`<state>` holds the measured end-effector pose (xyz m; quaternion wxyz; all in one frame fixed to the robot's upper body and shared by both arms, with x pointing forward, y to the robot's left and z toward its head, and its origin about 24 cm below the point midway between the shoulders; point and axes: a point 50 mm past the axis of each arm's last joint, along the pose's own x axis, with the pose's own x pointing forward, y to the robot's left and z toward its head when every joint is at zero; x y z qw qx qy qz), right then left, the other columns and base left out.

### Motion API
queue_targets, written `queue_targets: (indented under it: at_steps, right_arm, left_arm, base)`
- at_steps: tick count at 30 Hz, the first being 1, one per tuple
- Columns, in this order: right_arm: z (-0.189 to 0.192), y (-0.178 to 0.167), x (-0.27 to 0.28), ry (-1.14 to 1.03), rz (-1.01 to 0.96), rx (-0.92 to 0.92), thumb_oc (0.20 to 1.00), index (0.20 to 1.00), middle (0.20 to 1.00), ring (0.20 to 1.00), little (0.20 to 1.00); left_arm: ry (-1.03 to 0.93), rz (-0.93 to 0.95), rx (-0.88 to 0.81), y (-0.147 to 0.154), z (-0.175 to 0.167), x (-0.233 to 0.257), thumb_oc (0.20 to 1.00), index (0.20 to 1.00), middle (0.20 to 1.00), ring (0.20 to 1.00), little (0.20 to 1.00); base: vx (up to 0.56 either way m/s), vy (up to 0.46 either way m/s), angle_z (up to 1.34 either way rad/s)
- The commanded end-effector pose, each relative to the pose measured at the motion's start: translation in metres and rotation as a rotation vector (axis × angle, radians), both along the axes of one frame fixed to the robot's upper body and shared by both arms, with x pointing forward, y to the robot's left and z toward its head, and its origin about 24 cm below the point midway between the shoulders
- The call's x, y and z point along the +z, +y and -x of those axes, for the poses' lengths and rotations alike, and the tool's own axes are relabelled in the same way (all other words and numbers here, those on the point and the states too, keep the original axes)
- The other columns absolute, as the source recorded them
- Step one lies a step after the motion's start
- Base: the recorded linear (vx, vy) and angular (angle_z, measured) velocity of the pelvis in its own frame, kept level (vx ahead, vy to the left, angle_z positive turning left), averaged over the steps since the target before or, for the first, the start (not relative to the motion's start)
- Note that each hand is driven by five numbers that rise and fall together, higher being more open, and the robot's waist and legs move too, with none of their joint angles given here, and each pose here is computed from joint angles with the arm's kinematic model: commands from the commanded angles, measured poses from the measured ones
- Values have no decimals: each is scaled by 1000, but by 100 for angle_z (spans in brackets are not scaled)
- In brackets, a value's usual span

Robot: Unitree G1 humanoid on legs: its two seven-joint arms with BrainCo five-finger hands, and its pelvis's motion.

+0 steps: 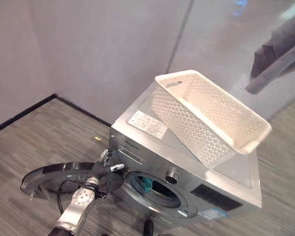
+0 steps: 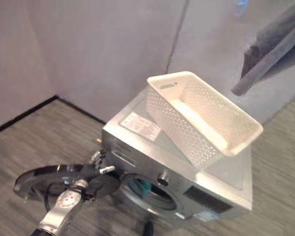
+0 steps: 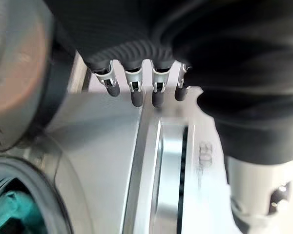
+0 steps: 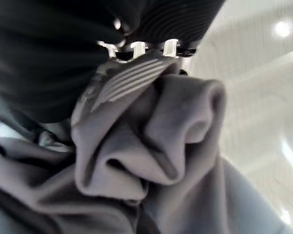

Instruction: Grab the laundry basket,head to the washer,open it,put in the laundry and shut it.

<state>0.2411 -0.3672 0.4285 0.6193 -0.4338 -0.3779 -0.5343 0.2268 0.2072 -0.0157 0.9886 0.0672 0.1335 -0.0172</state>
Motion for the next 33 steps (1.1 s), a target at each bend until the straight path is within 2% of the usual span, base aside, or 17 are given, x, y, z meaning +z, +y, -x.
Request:
queue_targets:
  at_steps: [1,9,15,24,33]
  right_arm:
    - [14,19,8,-157,73,38,200,200,200,200,200]
    - [-2,39,-62,-132,16,205,200,200,200,200,200]
    - [-5,45,-86,-103,-16,260,200,200,200,200,200]
    - [-20,67,-107,-39,-39,397,200,200,200,200,200]
    - [-46,95,-101,56,-44,539,200,200,200,200,200]
  left_arm:
    - [-219,-53,-52,0,-14,44,1000,1000,1000,1000,1000]
    - [-364,-193,-27,19,-7,81,1000,1000,1000,1000,1000]
    - [-455,-230,-79,13,-8,103,1000,1000,1000,1000,1000]
    - [-599,-74,-218,-26,-15,133,1000,1000,1000,1000,1000]
    - [-735,23,-353,-74,-47,177,1000,1000,1000,1000,1000]
  base:
    - [-158,141,-119]
    - [-128,18,-65]
    - [-229,-155,-33]
    - [-201,-152,-19]
    - [-166,-87,18]
